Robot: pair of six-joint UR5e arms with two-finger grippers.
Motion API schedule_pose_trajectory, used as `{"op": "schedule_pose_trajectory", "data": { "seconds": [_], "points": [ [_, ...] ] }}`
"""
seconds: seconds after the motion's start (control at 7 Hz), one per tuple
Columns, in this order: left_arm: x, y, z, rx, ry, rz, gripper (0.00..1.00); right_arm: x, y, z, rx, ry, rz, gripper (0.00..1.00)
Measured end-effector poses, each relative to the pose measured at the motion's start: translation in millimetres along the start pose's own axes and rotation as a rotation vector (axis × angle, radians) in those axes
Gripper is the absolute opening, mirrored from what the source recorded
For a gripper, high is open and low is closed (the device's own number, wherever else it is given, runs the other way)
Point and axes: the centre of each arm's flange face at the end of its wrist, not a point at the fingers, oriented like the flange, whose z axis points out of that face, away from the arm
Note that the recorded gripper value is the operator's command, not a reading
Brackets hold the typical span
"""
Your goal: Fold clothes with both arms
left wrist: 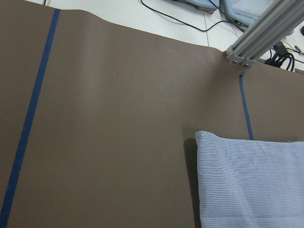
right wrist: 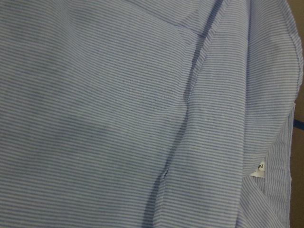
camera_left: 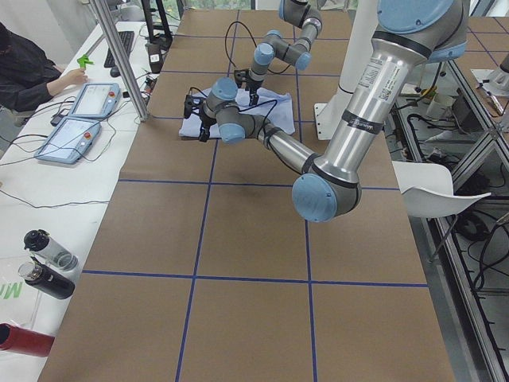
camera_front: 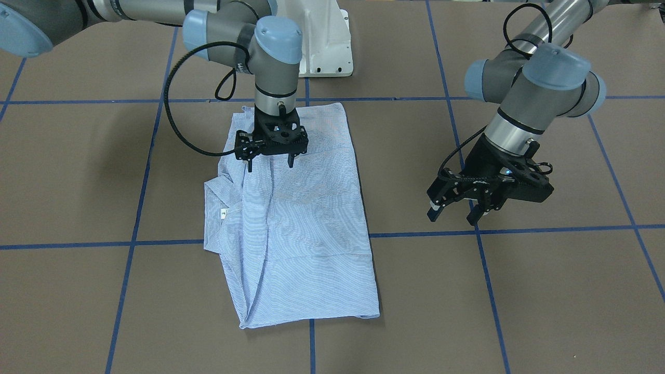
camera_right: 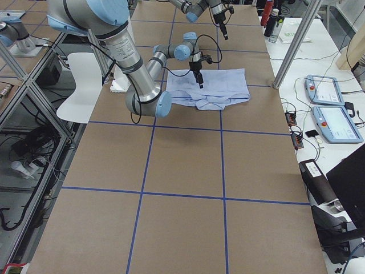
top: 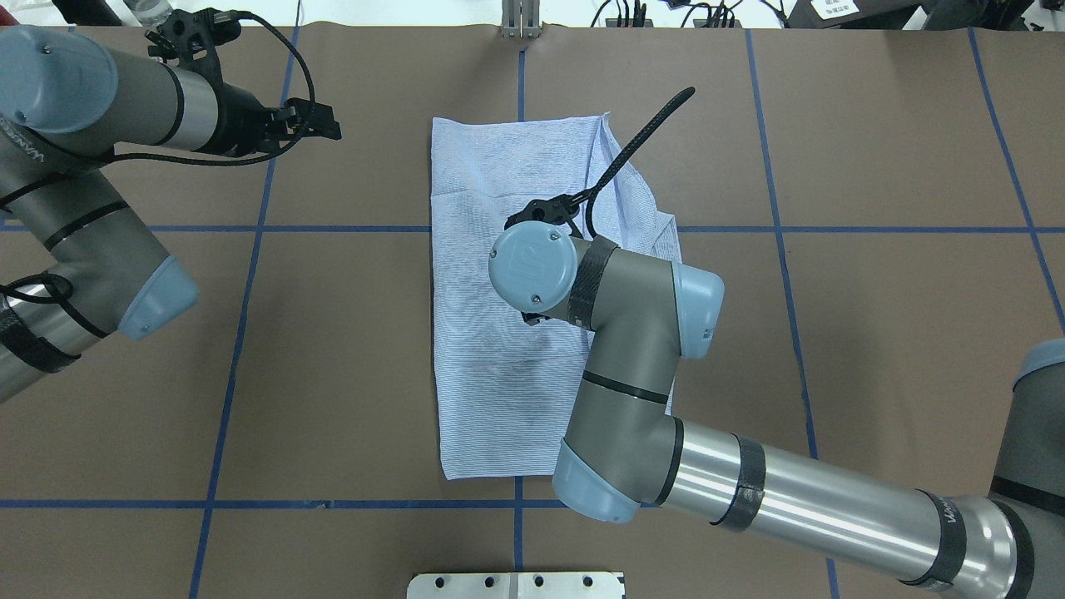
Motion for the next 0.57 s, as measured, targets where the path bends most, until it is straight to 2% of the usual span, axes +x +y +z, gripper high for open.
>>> {"op": "schedule_pose_trajectory", "data": {
  "seconds": [0.29, 0.57],
  "points": [
    [2.3, 0.7, 0.3, -0.001, 0.003, -0.003, 1.00, 2.8, 2.8, 14.8, -0.031, 0.054, -0.047, 1.00],
    [6.2, 0.4, 0.1, -0.001, 0.008, -0.002, 1.00, 2.7, 6.2, 25.6, -0.048, 0.075, -0.068, 1.00]
  ]
}}
